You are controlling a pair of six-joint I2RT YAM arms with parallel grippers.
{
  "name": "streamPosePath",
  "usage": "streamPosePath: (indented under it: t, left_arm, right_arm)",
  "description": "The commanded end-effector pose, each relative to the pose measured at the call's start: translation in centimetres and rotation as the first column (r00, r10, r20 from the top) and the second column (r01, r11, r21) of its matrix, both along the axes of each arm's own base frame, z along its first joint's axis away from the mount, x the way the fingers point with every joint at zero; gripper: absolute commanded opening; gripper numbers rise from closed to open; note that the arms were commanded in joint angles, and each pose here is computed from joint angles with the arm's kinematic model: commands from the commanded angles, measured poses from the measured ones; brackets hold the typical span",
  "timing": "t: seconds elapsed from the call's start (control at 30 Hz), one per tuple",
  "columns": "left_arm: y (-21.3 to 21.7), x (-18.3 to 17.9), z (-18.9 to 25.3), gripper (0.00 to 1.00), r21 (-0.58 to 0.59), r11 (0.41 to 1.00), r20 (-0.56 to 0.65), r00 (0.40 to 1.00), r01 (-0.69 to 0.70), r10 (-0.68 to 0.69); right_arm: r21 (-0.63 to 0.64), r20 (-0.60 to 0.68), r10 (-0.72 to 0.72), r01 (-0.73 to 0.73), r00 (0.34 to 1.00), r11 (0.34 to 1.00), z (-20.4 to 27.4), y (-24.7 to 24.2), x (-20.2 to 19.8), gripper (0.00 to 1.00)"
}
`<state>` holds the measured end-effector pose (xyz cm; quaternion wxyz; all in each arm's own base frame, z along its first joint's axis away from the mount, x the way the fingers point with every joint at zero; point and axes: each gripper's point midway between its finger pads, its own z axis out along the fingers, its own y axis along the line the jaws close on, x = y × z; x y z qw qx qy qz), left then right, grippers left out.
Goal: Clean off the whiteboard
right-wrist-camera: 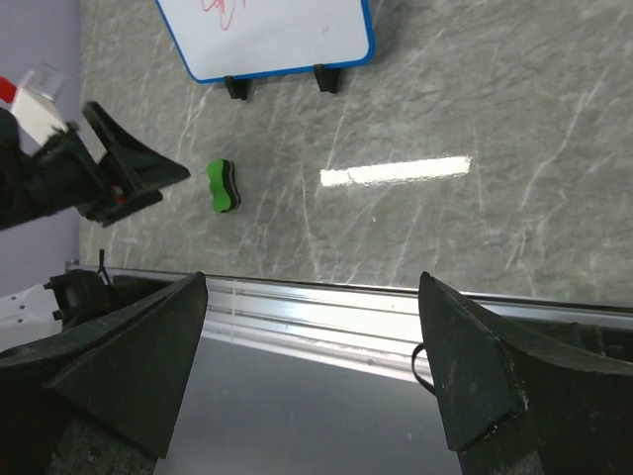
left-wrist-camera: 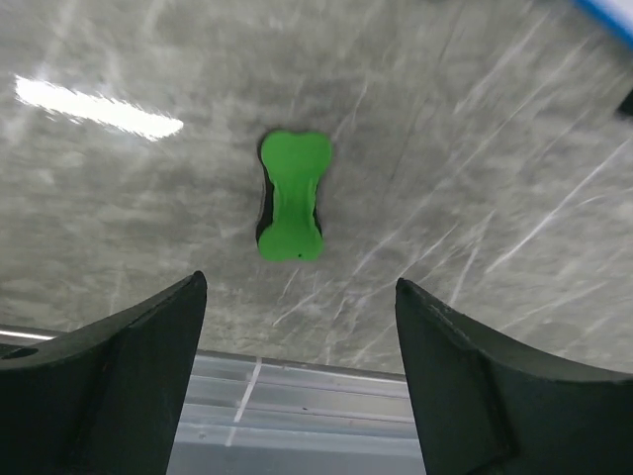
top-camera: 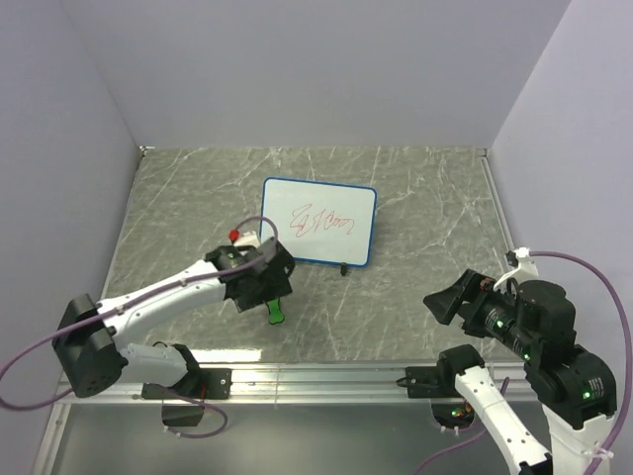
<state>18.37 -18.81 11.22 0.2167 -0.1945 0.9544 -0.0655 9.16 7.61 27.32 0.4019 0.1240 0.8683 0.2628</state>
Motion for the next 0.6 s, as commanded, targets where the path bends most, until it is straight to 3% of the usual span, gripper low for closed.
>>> streamPosePath:
  t: [0.0,0.33,0.57]
  left_arm:
    - [-2.1,-0.3,-1.6,0.81,-0.044,0.999,0.012,1.000,-0.002,0.003]
    - [-3.4,0.0,-7.1,0.65,0.015,0.989,-0.021,0.989,0.148,-0.147]
    - [-2.9,0.3,-9.3,0.57,0.055,0.984,-0.048,0.985,0.167,-0.165]
  right_arm:
    - [-0.061,0.016,-0.014,0.015,1.000,0.998,0.6,-1.1,-0.4,0.93]
    - [-0.083,-0.039,-0.071,0.068,0.997,0.994,-0.8,-2.1,-1.2,0.93]
    - [-0.118,-0.072,-0.093,0.084,0.993,0.989,-1.6,-2.5,-0.7,0.92]
